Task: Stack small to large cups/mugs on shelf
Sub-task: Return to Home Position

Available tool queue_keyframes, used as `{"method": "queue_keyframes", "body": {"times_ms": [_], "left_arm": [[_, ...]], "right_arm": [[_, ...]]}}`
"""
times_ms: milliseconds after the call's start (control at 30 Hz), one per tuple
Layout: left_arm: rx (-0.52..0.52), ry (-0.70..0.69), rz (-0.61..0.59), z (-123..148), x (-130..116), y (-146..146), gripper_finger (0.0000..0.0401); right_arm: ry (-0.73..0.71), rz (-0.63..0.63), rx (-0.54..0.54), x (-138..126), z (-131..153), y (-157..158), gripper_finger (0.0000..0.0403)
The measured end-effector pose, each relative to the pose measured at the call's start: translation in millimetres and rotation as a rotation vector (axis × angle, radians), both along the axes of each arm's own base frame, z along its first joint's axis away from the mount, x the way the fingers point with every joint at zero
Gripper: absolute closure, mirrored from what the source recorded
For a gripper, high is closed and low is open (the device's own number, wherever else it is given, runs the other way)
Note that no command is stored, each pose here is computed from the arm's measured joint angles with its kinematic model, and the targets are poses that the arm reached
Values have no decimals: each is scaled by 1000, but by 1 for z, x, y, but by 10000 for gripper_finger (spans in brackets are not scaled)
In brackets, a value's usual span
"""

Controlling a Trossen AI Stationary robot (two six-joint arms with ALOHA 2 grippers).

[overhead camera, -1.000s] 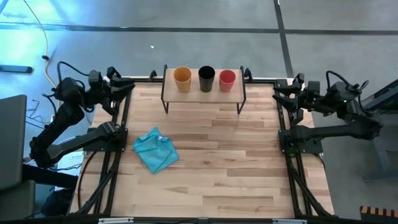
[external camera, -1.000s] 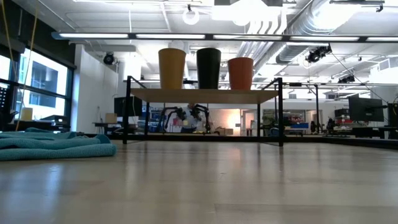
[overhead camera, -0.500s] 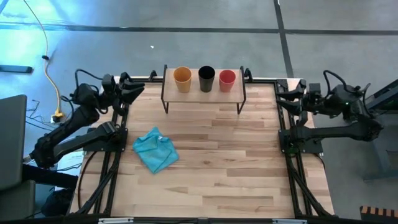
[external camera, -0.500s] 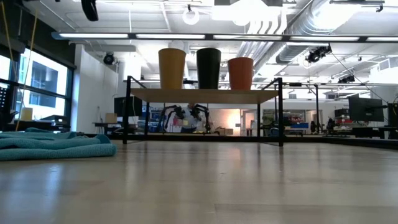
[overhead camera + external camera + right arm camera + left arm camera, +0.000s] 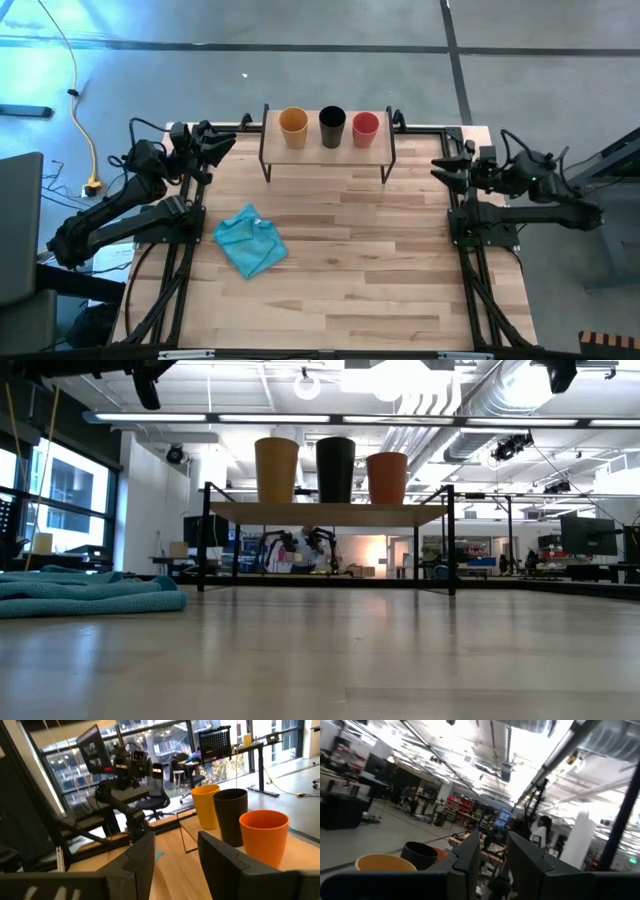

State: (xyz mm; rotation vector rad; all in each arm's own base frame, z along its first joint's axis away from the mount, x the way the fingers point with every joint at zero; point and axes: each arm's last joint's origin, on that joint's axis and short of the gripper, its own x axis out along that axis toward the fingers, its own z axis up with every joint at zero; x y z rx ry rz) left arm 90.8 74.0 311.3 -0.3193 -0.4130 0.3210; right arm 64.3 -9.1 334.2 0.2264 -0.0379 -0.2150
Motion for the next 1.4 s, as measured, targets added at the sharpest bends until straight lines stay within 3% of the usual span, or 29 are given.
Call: {"method": "queue_keyframes", "body": {"times_ms": [233,500,700,1000,1400], "left_arm": [[0,-51,80,-13,15,-11,313],[-2,39,62,-32,46,-26,313],[5,75,22,-36,54,-32,313],[-16,156,-77,-40,32,-40,313],[1,118,0,-38,-12,-50,313]], "right_arm": [[-90,1,1,-8,-9,1,261],[-147,28,-5,-21,-2,2,261],[-118,44,10,-20,-5,3,261],[-117,68,53,-20,-6,3,261],[-154,47,48,-21,-2,3,261]]}}
